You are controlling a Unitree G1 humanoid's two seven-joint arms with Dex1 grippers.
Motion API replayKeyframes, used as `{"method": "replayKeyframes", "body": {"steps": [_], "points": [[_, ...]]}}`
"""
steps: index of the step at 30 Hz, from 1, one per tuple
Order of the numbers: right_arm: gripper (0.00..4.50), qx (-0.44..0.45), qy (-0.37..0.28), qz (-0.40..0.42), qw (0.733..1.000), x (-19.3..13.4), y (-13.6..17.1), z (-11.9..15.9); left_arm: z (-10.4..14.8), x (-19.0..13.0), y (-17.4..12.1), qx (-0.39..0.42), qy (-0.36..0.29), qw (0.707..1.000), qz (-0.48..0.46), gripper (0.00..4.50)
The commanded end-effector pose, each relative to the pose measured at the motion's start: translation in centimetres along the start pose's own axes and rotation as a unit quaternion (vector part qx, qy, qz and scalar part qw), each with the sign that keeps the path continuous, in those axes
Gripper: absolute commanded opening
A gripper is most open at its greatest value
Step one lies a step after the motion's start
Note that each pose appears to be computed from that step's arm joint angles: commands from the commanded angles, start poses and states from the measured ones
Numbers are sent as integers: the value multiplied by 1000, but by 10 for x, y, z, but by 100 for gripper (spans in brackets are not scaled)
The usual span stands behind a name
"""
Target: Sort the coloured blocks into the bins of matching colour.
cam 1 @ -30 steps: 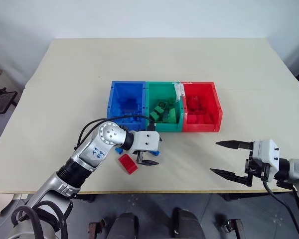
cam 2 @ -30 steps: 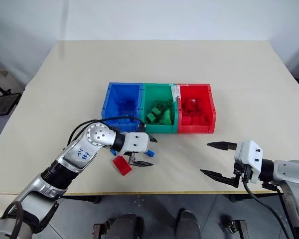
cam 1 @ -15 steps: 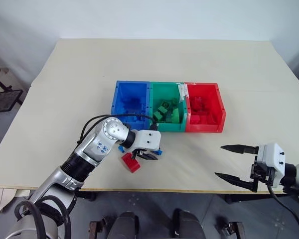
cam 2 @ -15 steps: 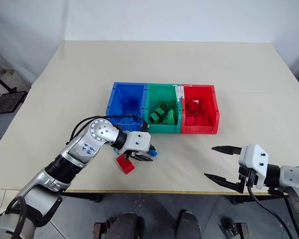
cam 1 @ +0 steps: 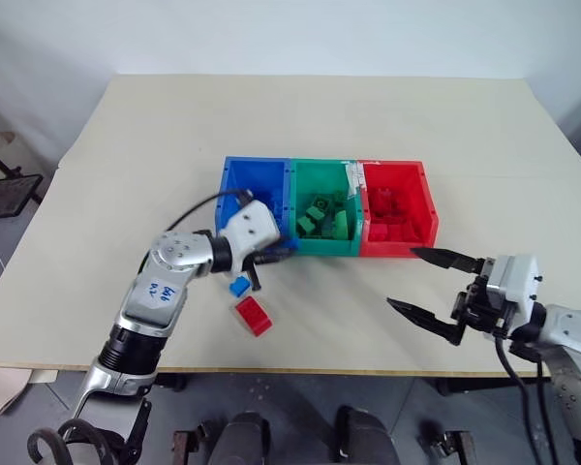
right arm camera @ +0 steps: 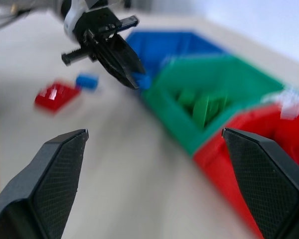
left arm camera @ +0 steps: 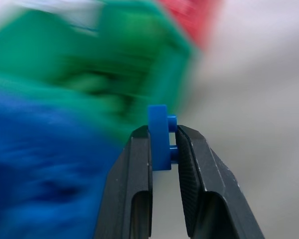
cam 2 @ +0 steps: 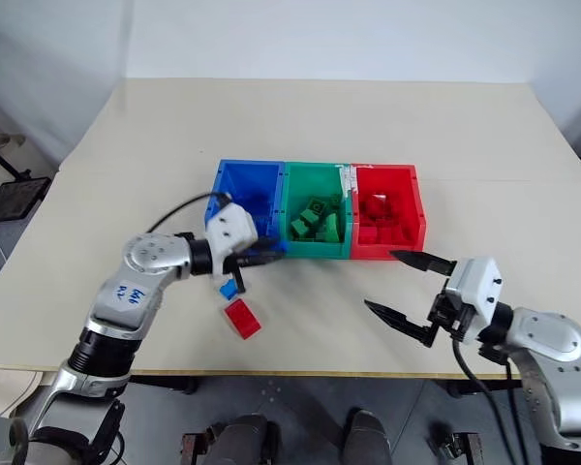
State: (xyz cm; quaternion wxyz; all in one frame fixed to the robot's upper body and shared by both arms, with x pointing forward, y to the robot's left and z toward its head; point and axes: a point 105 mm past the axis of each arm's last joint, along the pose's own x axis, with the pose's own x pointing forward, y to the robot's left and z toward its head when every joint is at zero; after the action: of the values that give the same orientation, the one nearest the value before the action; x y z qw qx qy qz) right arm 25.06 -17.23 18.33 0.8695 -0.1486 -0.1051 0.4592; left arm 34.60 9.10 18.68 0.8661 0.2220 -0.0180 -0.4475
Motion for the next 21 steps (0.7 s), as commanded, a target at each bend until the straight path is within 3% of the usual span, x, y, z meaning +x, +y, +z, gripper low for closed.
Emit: {"method": "replayKeyframes", "body": {"steps": [1,7,8,16,19,21], "points": [[450,-18,-21,-32,999,9,-9,5,20,-8,33,-14,-53,992,116,37],[450,-24,-16,-39,999,13,-17,1,18,-2,45,-50,-45,986,152,37],[450,-26,-13,-38,999,13,-18,0,18,-3,48,-54,-44,985,159,108],[450,-31,1,-22,999,11,-20,-6,10,-37,45,-33,-50,989,132,353],[450,-32,2,-13,999,13,-20,-7,0,-63,34,-9,-61,994,86,438],[450,-34,3,1,999,15,-20,-7,-13,-91,28,-4,-60,997,55,445]]}}
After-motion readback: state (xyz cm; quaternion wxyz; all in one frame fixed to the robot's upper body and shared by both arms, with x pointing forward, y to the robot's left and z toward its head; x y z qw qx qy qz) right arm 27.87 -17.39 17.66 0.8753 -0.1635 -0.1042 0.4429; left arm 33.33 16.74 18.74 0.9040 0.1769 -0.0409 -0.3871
